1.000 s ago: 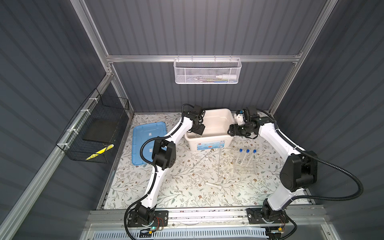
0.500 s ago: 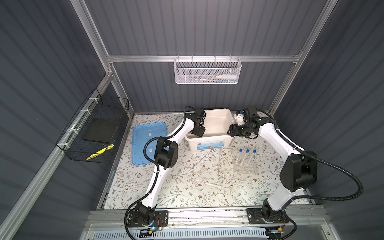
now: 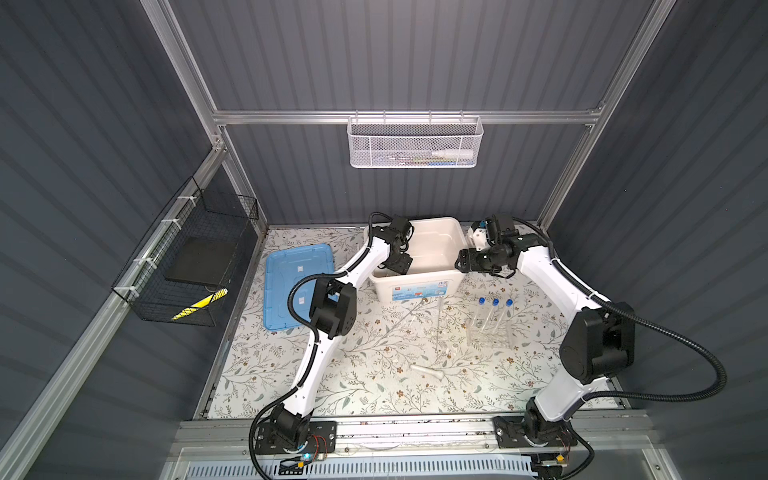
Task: Organize the chemistry lab equipment
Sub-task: 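Withdraw the left gripper toward the brush while the right moves to the test tubes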
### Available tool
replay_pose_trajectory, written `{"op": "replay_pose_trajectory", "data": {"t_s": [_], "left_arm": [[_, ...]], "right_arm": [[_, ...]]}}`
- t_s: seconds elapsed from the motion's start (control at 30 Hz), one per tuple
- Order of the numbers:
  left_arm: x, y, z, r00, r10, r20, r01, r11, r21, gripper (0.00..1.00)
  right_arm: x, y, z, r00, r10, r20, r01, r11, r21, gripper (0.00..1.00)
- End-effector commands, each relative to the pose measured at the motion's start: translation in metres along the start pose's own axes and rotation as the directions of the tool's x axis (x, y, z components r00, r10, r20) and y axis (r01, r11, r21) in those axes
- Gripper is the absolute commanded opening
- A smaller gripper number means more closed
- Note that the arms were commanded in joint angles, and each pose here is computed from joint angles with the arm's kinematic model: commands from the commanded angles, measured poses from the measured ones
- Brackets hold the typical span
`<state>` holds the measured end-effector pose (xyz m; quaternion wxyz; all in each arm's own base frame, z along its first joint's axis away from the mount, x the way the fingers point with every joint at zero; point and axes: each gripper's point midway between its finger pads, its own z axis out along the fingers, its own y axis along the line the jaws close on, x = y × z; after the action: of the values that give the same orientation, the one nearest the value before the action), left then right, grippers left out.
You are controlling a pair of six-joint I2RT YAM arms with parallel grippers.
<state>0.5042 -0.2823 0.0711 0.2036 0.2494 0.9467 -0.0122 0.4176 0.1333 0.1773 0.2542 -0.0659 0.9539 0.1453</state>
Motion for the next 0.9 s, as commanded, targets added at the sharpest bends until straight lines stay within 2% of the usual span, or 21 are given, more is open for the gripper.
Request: {"op": "replay_pose_trajectory", "data": {"t_s": [0.0, 0.3, 0.63, 0.87], "left_arm": [[0.001, 0.002, -0.005, 1.0, -0.009, -0.005, 0.009, 1.0, -0.009, 0.83], [-0.032, -0.005, -0.063, 0.988, -0.03, 0.151, 0.025, 0.999, 0.035, 0.99], [-0.06, -0.012, -0.143, 0.938, -0.011, 0.346, 0.002, 1.0, 0.026, 1.0], [-0.047, -0.021, -0.207, 0.892, 0.015, 0.452, -0.025, 1.0, 0.016, 1.0]], "right_arm": [[-0.004, 0.002, -0.025, 0.999, -0.025, 0.04, 0.025, 1.0, 0.01, 0.77], [-0.001, 0.011, -0.067, 0.993, -0.066, 0.094, 0.063, 0.997, 0.033, 0.78], [0.029, 0.033, -0.085, 0.995, 0.003, 0.096, -0.008, 0.999, 0.054, 0.76], [0.034, 0.032, -0.097, 0.983, 0.023, 0.181, -0.033, 0.998, 0.052, 0.79]]}}
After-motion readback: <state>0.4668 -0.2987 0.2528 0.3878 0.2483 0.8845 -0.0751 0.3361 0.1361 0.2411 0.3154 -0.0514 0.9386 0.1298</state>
